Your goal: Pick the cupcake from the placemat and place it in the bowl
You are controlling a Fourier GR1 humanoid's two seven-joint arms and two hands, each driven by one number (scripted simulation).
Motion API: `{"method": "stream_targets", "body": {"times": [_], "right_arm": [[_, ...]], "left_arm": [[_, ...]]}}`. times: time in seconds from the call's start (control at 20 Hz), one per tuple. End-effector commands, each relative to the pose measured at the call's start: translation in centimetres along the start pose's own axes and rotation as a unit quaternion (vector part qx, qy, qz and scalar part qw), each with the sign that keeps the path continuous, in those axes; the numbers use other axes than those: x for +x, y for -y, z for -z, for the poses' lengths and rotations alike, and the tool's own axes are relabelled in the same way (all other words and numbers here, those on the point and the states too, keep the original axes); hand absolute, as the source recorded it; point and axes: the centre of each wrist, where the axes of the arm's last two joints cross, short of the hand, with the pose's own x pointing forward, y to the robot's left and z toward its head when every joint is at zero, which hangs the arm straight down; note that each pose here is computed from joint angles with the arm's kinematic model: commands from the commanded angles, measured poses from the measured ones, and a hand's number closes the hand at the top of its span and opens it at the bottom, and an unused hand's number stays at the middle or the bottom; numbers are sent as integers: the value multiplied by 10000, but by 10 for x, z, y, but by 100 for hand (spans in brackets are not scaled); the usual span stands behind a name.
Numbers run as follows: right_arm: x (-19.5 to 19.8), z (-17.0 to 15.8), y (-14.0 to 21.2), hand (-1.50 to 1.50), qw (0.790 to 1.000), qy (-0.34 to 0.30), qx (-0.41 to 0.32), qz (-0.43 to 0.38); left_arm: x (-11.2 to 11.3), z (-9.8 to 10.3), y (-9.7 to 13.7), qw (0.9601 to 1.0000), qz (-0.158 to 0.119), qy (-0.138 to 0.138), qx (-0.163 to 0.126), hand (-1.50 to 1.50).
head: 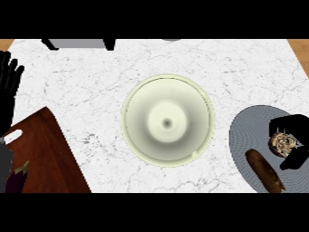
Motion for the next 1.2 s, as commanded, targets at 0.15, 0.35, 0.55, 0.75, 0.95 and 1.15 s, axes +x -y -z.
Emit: {"method": "stream_targets", "body": {"times": [0.15,0.35,0.55,0.75,0.95,1.15], "right_arm": [[8,-21,-19,150,9972,-610,-420,49],[-37,-93,-84,150,9539,-2921,-59,687],[-39,-150,-115,150,9167,-3894,-336,828],[-24,-181,-105,150,8989,-4221,-1100,415],[1,-215,-95,150,8875,-4274,-1696,305],[52,-209,-77,150,8967,-3606,-2459,732]], "left_arm": [[-14,-9,5,9999,46,-55,122,0],[-12,-17,-30,9973,259,-259,630,0],[-7,-23,-47,9959,378,-216,797,0],[-8,-25,-56,9949,429,-271,874,0],[-11,-32,-51,9951,388,-261,868,0],[-14,-35,-40,9968,297,-259,689,0]]}}
